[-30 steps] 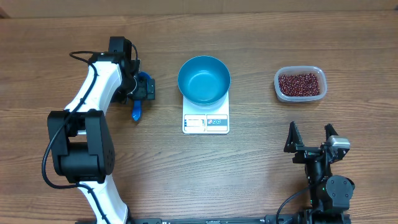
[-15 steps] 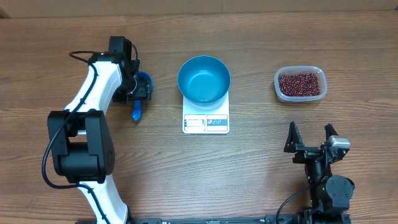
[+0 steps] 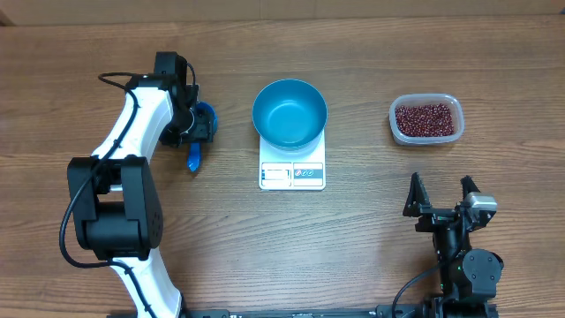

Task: Scoop item into bowl and weigh 150g on scale
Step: 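Lower the left gripper and close it on the blue scoop handle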

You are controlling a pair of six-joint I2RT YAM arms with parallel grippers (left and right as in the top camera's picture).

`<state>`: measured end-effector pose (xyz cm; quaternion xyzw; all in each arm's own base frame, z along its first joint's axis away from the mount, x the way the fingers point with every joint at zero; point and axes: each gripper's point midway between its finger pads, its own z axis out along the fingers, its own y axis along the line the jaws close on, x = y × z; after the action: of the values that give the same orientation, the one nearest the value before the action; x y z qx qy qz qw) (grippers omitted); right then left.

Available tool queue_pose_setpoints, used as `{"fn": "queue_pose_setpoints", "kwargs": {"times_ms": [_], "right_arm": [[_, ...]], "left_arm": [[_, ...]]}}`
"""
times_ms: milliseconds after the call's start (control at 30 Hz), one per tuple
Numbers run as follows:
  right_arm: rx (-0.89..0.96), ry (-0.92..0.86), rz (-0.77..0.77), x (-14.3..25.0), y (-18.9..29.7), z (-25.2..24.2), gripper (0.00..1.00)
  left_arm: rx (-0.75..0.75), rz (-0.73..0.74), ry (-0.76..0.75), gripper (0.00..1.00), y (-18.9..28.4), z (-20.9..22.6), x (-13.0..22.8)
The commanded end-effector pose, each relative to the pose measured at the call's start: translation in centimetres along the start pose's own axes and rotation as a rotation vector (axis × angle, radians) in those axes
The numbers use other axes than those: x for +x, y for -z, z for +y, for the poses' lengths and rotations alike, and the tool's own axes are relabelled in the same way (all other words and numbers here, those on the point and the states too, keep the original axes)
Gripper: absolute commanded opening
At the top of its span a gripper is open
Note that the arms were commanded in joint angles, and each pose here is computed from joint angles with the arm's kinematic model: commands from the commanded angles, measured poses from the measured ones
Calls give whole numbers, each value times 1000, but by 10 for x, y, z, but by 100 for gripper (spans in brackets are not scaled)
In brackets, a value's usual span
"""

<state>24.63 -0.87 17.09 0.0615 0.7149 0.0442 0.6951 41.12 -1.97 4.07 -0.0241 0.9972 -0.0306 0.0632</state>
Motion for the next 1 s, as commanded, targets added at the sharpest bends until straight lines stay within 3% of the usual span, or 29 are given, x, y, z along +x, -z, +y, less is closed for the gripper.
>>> {"fn": "queue_pose_setpoints", "kwargs": {"times_ms": [0,967], "right_arm": [[0,4,-6,1,0,-1,100],[0,4,-6,1,0,-1,100]], "left_arm": [[-3,29,-4,65,-8,-3,7],[-15,44,10,73,-11,-7,13]]}}
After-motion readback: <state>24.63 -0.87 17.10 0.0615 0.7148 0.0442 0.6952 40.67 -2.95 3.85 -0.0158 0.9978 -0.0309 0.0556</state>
